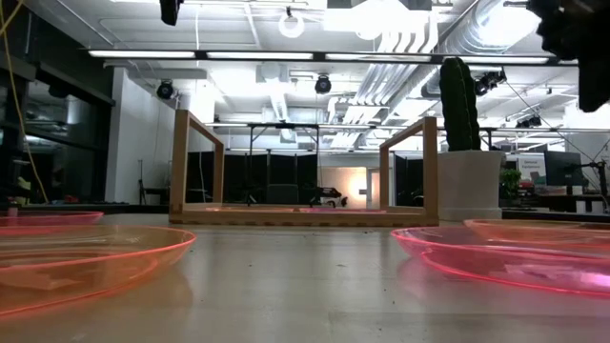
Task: Place and stack plates onto a shelf
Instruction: Stack the top right orange plate on top of the orange plate
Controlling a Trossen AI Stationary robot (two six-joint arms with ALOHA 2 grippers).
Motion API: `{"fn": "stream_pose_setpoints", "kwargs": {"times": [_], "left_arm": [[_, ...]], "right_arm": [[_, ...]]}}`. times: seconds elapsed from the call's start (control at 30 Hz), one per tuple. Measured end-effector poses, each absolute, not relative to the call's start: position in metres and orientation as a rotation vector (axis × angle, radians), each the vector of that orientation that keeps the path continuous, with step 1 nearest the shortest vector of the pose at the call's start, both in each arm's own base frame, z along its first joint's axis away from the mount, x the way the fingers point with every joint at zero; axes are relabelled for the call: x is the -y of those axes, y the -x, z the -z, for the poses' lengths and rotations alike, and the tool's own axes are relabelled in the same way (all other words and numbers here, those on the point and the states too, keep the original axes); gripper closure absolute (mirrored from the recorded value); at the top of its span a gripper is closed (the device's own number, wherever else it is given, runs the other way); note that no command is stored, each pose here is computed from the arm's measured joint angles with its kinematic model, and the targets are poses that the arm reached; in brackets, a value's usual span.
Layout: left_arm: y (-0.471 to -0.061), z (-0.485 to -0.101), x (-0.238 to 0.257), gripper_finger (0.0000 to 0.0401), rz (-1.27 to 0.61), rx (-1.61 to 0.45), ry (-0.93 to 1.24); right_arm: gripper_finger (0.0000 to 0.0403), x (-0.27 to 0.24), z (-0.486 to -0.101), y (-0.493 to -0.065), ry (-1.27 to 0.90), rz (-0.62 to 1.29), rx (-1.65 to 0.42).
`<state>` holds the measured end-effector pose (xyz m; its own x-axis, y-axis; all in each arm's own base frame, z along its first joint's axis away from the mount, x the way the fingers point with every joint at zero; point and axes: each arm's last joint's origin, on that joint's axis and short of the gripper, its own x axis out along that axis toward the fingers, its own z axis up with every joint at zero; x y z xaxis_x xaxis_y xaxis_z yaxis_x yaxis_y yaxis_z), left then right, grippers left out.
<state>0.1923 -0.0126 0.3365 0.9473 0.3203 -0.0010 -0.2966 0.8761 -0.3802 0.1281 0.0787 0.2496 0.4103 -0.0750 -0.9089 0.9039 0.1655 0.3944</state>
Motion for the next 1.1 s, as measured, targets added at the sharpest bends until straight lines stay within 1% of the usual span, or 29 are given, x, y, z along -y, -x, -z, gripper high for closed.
{"fn": "stream_pose_setpoints", "kwargs": {"times": [0.1, 0.23, 0.33, 0.43, 0.53, 0.63, 0.73, 0.93, 1.1], "left_arm": [[-0.192, -0.336, 0.012, 0.0286, -0.323, 0.063, 0.387], [-0.192, -0.336, 0.012, 0.0286, -0.322, 0.063, 0.388], [-0.192, -0.336, 0.012, 0.0286, -0.321, 0.065, 0.401], [-0.192, -0.336, 0.012, 0.0286, -0.321, 0.066, 0.407], [-0.192, -0.336, 0.012, 0.0286, -0.32, 0.067, 0.413], [-0.192, -0.336, 0.012, 0.0286, -0.32, 0.066, 0.413], [-0.192, -0.336, 0.012, 0.0286, -0.321, 0.067, 0.413], [-0.192, -0.336, 0.012, 0.0286, -0.321, 0.066, 0.413], [-0.192, -0.336, 0.012, 0.0286, -0.323, 0.067, 0.413]], "right_arm": [[0.0403, -0.079, -0.232, -0.126, -1.196, 0.859, -0.958], [0.0402, -0.08, -0.198, -0.121, -1.241, 0.872, -1.08], [0.039, -0.078, -0.179, -0.115, -1.271, 0.896, -1.126], [0.0359, -0.075, -0.166, -0.111, -1.311, 0.885, -1.11], [0.0316, -0.071, -0.154, -0.106, -1.338, 0.865, -1.089], [0.0275, -0.067, -0.145, -0.103, -1.383, 0.866, -1.001], [0.0254, -0.066, -0.136, -0.104, -1.424, 0.841, -0.926], [0.0254, -0.064, -0.12, -0.102, -1.488, 0.835, -0.868], [0.0274, -0.062, -0.119, -0.104, -1.494, 0.847, -0.793]]}}
